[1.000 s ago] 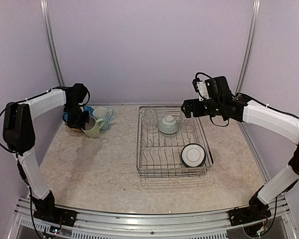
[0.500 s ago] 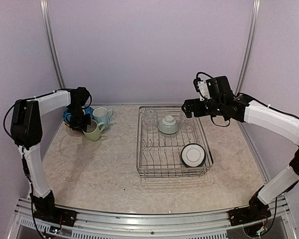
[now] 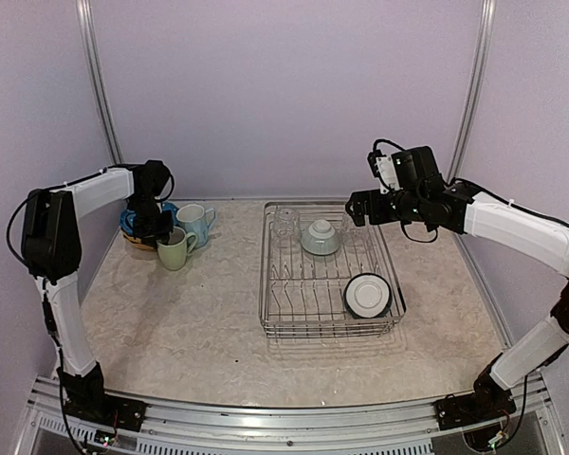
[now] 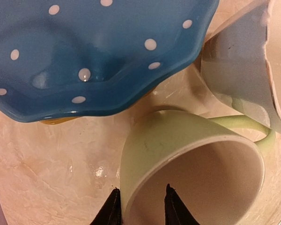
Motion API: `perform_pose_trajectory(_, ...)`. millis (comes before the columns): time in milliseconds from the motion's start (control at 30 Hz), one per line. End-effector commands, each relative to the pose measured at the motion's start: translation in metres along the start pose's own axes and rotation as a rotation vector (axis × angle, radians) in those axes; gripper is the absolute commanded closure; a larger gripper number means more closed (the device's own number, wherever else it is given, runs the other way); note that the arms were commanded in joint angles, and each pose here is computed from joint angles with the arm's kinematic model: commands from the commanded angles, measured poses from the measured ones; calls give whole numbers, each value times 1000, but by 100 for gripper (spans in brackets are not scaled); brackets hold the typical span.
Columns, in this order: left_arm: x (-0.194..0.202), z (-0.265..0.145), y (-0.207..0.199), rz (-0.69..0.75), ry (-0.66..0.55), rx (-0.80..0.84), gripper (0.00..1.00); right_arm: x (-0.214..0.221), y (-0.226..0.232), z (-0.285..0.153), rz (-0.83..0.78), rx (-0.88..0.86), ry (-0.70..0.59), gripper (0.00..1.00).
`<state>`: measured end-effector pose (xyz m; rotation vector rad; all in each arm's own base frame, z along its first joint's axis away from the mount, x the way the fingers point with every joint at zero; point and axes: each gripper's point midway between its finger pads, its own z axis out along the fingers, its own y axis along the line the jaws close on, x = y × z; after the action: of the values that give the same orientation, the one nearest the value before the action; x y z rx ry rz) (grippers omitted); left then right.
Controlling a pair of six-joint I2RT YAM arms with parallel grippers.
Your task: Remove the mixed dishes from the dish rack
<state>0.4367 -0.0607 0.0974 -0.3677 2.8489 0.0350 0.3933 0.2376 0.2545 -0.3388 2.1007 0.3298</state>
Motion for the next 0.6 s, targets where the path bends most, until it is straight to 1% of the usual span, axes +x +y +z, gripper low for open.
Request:
perform_pose_trajectory(0,-6,-11,2,-18,-21,9,68,-4,-1,-9,-11,3,-19,2)
perform_pose_trajectory(200,-6,-27,2,-17,-52,32,55,3,-11,1,-16,64,1,1)
perform_pose_trajectory(300,-5,-36,3,-17,-74,42,49,9,-13,7,-45,82,21,0)
perform_pose_trajectory(433,-2,-47,4,-23,-101,62,42,15,-12,18,-69,83,71,0)
perform_pose_trajectory(567,2,-58,2,-21,-125,93,38,17,-11,32,-88,93,116,0)
